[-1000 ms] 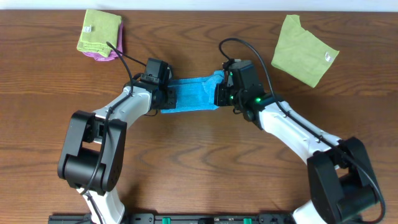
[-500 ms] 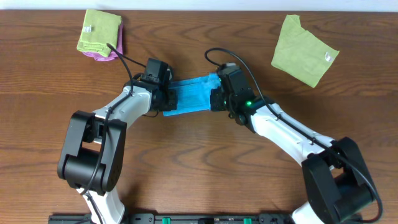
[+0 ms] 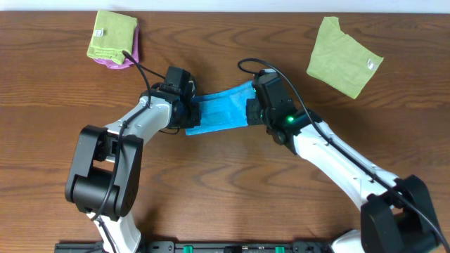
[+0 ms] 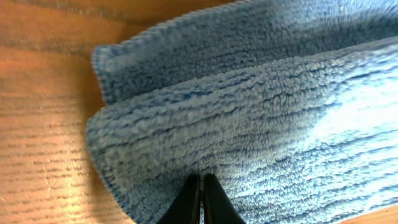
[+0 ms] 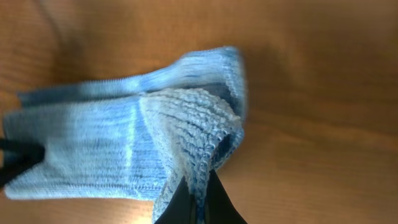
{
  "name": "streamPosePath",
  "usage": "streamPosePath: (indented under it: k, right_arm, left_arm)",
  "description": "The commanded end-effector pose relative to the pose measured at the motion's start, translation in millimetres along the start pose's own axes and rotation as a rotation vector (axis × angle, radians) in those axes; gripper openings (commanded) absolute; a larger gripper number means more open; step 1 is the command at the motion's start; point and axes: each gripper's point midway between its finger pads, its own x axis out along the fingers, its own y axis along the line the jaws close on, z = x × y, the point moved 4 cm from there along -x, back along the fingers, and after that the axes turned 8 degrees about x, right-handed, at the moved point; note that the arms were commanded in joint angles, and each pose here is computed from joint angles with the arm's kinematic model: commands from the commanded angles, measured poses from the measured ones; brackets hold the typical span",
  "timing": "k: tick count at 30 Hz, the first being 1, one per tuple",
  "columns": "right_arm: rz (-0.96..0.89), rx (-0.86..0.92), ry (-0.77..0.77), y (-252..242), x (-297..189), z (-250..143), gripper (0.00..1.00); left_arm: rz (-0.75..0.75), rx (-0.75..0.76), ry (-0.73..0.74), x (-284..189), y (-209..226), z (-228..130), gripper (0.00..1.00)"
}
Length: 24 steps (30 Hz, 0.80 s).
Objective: Fold the cloth
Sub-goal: 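Fold the right end of the strip toward the left gripper with the right gripper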
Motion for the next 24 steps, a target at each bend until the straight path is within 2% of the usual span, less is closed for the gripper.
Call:
streamPosePath:
  k: [1,12,17,24]
  right_arm:
    - [-0.038,-0.012,-0.038,-6,-2,11,0.02]
    - [-0.064,0.019,-0.005,-15,-2,6,0.02]
    - [-0.053,-0.017,-0.042,-13,2,14,0.01]
    - [-0.032,-0.031,-0.028,-8,15,9,0.01]
  left_arm:
    - [0.007,-0.037,0.123,16,-1,-31,0.06]
    - [0.015,0.002,0.139,20,-21,-38,0.06]
    - [0.0,-0.005,0.06,11,-20,-20,0.06]
    - [-0.011,0.006,-0.112,-39,-25,16,0.06]
